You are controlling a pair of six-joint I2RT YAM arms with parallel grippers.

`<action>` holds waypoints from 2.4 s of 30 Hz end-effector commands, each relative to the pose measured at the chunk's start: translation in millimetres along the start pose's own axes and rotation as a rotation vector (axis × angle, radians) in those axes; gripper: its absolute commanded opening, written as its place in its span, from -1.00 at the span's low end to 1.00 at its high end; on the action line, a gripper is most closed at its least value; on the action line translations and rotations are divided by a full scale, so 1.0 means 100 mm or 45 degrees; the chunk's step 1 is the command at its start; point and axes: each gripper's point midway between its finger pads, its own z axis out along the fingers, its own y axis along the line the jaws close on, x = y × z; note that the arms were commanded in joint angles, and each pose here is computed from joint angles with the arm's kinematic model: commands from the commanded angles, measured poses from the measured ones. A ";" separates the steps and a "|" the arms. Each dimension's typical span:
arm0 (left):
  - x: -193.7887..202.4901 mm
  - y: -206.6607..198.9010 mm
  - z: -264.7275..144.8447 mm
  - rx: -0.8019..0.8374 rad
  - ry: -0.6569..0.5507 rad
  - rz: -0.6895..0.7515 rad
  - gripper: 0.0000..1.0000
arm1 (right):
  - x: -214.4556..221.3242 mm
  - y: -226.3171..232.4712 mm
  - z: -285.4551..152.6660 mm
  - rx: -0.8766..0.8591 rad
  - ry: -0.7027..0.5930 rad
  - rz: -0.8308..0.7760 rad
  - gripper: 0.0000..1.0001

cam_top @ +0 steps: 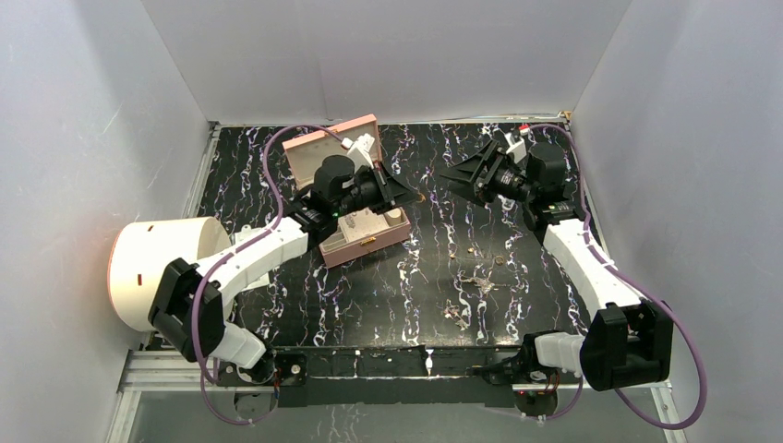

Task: Organize the mixed jewelry
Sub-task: Pick up the jewelry from the center of the board.

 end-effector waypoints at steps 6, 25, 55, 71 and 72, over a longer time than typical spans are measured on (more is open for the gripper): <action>-0.11 -0.70 -0.30 0.333 0.011 -0.282 -1.00 | 0.18 0.68 -0.21 -0.333 0.176 -0.110 0.52; -0.37 -1.14 -0.24 0.560 0.010 -0.406 -1.00 | 0.25 0.98 -0.32 -0.480 0.238 0.031 -0.16; -0.32 -0.91 -0.20 0.427 -0.035 -0.347 -0.37 | 0.20 0.69 -0.16 -0.336 0.219 0.027 -0.81; -0.55 0.44 -0.87 -0.583 -0.372 -0.008 0.56 | 0.31 0.10 0.40 0.159 0.247 -0.286 -0.83; -0.59 0.45 -0.96 -0.621 -0.384 0.031 0.56 | 0.35 0.07 0.48 0.201 0.252 -0.314 -0.83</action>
